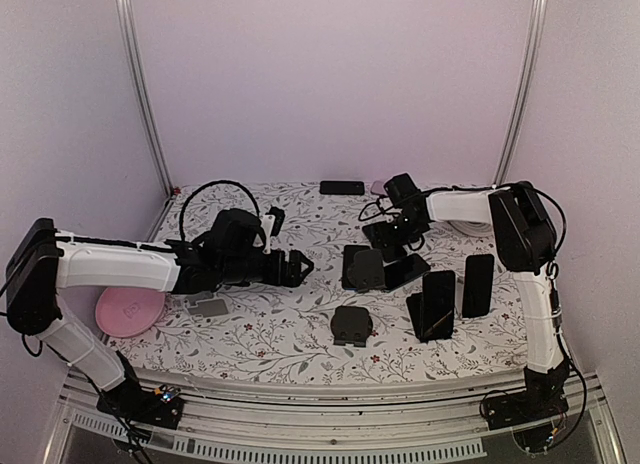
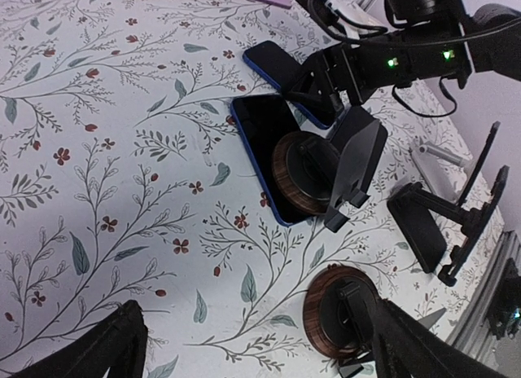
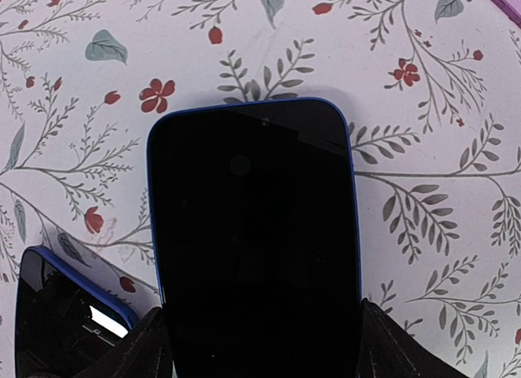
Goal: Place the phone on the phone stand
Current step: Pick up the phone at the center of the board.
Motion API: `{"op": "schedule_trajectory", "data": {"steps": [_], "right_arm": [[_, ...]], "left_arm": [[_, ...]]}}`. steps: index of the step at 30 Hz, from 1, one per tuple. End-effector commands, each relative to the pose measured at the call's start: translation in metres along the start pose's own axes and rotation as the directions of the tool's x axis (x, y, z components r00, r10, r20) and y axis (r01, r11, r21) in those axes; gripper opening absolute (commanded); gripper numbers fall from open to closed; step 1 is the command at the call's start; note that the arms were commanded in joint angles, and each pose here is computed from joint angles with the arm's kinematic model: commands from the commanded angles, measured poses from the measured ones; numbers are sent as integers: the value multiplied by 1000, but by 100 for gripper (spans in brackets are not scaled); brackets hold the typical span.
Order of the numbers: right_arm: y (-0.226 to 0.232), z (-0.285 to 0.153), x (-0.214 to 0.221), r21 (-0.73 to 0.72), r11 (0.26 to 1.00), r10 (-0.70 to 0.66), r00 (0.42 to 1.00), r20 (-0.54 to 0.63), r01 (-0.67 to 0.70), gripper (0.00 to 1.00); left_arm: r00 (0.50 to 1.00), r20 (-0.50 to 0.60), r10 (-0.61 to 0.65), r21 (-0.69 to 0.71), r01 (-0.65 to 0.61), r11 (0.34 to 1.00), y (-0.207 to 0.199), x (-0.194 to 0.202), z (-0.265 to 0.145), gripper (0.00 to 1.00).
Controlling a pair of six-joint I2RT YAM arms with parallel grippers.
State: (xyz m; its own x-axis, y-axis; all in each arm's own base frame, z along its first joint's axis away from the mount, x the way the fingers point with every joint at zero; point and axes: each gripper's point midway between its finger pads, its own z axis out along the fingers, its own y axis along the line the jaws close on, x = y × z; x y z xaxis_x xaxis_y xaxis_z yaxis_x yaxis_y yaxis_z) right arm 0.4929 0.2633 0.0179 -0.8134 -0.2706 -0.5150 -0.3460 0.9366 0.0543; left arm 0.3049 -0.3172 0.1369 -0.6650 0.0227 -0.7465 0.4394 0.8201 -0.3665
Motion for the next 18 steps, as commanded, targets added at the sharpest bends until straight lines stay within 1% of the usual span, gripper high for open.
{"op": "schedule_trajectory", "data": {"steps": [1,9,18], "right_arm": [[29,-18,-7,-86,996,6,1000,15,-5,50],[44,-35,-24,-121,993,15,997,76,-6,50],[61,-59,-41,-154,988,19,988,152,5,50]], "left_arm": [[999,23,-23,9,23,1000,2,-9,3,97],[999,22,-34,4,33,999,7,-5,2,97],[996,39,-76,23,76,997,11,-6,2,97]]}}
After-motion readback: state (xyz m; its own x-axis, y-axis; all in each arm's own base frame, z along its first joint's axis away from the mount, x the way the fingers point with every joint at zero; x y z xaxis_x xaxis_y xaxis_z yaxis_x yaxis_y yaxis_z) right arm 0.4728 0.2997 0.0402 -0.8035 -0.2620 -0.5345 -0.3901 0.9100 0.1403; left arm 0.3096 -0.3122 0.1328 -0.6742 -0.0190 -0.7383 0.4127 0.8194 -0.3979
